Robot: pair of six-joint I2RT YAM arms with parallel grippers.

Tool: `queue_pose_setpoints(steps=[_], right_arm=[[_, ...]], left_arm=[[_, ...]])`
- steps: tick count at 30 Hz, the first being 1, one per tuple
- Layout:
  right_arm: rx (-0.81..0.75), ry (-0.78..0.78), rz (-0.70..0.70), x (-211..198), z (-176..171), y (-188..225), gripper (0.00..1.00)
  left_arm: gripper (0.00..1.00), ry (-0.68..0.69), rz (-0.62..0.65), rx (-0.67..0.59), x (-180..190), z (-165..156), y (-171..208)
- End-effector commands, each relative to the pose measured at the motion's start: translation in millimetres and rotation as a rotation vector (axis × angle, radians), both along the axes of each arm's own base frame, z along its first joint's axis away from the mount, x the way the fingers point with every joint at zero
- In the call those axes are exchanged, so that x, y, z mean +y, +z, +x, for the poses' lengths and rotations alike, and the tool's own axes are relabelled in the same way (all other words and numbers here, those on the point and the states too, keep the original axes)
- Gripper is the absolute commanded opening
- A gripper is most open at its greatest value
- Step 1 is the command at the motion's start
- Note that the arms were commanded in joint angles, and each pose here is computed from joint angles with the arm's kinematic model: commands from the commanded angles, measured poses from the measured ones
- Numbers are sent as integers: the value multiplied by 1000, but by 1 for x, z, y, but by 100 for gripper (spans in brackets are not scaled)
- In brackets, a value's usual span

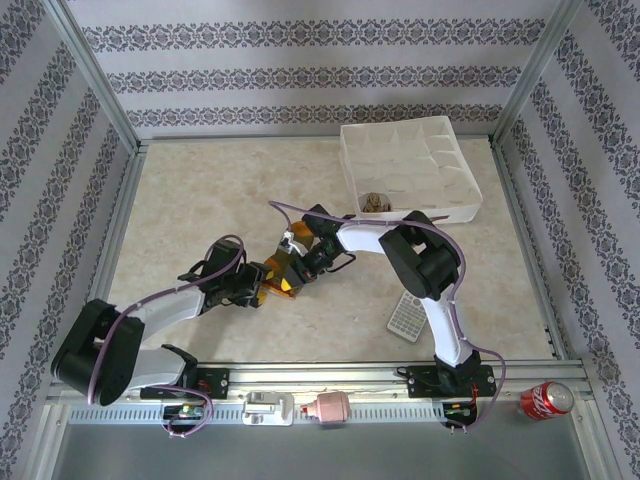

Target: Roll the socks

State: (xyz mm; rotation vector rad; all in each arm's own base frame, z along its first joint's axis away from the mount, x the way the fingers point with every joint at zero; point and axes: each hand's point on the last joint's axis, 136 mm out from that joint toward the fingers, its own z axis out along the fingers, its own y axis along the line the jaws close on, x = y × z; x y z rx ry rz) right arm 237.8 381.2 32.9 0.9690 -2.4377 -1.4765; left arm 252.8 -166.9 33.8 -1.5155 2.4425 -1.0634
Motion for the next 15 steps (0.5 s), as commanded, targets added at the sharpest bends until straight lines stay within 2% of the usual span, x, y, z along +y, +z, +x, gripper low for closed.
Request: queue_pose_setpoints(steps=[1, 3, 5, 8, 9, 12, 15], right_arm=[[156, -44, -195, -23, -16, -44, 0], [176, -48, -192, -22, -16, -44, 0], [176, -46, -185, -21, -18, -43, 0], [119, -35, -169, -21, -18, -37, 0], [70, -18, -159, -22, -19, -33, 0], [-158, 48, -110, -21, -23, -14, 21], [-513, 117, -47, -20, -27, 12, 40]], left_arm=[[49, -25, 13, -80, -8, 15, -2], [44, -33, 28, -70, -10, 15, -9], [33, -40, 52, -38, -10, 12, -17], [0, -20, 98, 75, -1, -9, -33], [0, -11, 114, 123, 4, -19, -36], [0, 7, 144, 245, 15, -47, -40], [0, 30, 161, 351, 25, -74, -41]])
